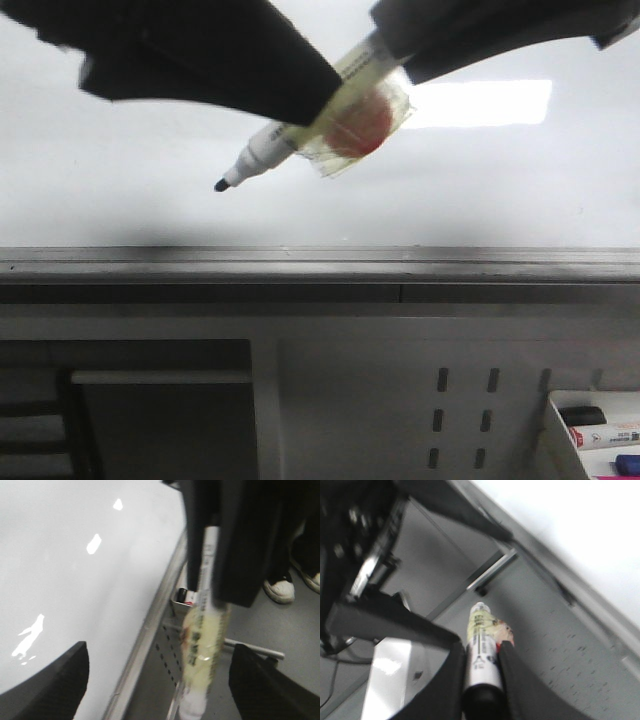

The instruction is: Write number 4 on whiteboard

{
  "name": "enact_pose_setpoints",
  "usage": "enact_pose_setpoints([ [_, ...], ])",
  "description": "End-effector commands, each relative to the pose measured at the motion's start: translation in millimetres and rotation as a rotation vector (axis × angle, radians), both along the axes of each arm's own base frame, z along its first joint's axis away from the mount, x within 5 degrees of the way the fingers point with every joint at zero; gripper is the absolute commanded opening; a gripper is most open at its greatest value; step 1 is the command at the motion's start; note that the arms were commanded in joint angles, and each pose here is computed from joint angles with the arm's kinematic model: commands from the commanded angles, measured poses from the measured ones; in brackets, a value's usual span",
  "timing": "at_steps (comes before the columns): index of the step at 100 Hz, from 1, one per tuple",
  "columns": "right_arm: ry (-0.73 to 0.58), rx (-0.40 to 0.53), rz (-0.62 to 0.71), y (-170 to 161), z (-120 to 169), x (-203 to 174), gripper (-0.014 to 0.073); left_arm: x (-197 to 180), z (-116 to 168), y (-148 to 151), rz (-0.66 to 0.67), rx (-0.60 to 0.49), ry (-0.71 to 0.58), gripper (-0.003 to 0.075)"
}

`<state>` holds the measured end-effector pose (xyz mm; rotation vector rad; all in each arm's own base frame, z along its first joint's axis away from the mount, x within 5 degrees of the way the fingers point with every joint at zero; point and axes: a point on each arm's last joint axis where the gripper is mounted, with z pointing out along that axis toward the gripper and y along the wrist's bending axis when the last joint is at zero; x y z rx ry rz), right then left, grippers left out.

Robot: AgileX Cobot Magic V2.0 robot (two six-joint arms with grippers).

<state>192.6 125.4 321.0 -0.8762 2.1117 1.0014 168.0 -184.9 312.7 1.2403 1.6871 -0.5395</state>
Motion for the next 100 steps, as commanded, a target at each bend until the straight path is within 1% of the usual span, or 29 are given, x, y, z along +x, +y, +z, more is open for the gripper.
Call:
enact_pose_setpoints([
  [1,-0.128,0.076,-0.091,-6,21,-10,-0.0043,6,29,17,0.113,-0.139,-0.023,0.0564],
  [10,-0.225,0.094,-0.192,-16,25,-20,-0.0043,12,38,37,0.206,-0.206,-0.013,0.0564],
  [22,-0.356,0.136,-0.234,-22,35,-30,-0.0045,19,41,68,0.365,-0.281,-0.004,0.0564],
  [31,-0.39,0.151,-0.262,-24,39,-27,-0.0045,20,39,87,0.467,-0.325,0.003,0.0564],
  [44,-0.405,0.133,-0.31,-24,34,-14,-0.0045,19,36,111,0.583,-0.373,0.002,0.0564],
  [58,-0.434,0.148,-0.298,-15,30,0,-0.0044,14,35,122,0.633,-0.385,-0.012,0.0564],
  [66,-0.437,0.148,-0.304,-8,28,11,-0.0044,14,35,123,0.641,-0.386,-0.015,0.0564],
  [82,-0.468,0.095,-0.328,4,26,30,-0.0044,14,35,123,0.643,-0.394,-0.011,0.0564],
  [100,-0.491,0.053,-0.389,6,27,46,-0.0044,14,35,123,0.643,-0.399,-0.009,0.0564],
])
